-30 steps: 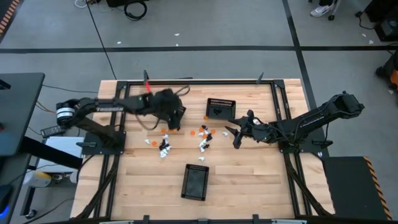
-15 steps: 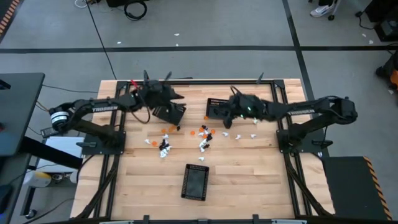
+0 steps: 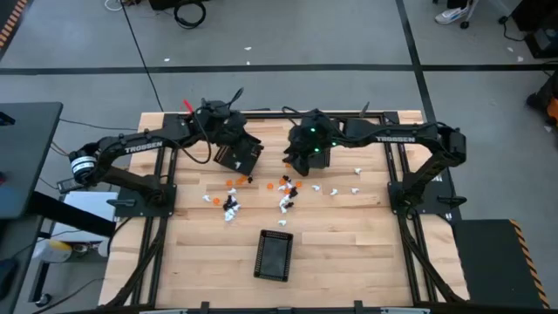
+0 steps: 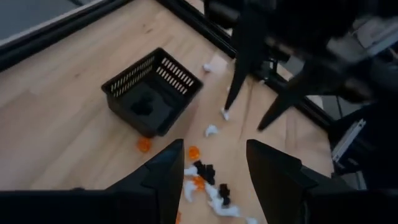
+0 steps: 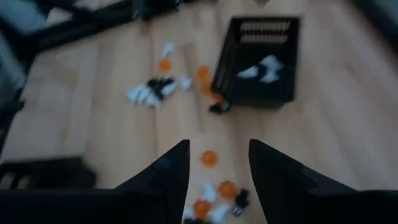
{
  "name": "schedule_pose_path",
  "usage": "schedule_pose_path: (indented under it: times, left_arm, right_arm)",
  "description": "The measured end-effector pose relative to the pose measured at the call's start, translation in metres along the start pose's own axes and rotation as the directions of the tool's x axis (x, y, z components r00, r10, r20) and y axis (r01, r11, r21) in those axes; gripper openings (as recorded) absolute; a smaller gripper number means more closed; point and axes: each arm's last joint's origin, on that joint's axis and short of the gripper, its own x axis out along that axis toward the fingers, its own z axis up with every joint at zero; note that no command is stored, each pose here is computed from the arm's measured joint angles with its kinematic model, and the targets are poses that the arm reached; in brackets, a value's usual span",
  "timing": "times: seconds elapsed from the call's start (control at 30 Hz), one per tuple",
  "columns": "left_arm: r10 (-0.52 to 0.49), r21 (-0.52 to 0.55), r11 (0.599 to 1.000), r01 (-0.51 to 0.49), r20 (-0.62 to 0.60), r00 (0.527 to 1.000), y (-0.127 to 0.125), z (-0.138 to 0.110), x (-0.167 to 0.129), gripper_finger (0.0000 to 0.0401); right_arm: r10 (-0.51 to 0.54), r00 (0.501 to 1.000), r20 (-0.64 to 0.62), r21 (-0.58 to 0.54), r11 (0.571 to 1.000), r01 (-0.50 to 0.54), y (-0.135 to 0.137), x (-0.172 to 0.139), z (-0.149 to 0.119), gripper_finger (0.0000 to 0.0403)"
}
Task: Sort Halloween decoration
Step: Put the white ghost toy into the top left black basket
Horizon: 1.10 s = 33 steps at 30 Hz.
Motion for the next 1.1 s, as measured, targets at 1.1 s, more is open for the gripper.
schedule_pose_path:
  times: [1.1]
  left_arm:
    - [-0.028, 0.106, 0.994, 0.023, 0.042, 0.999, -0.046, 0.026, -0.046, 0.0182]
  right_arm:
    - [-0.124, 0.742, -0.658, 0.335, 0.835, 0.437, -0.01, 0.002, -0.136, 0.017]
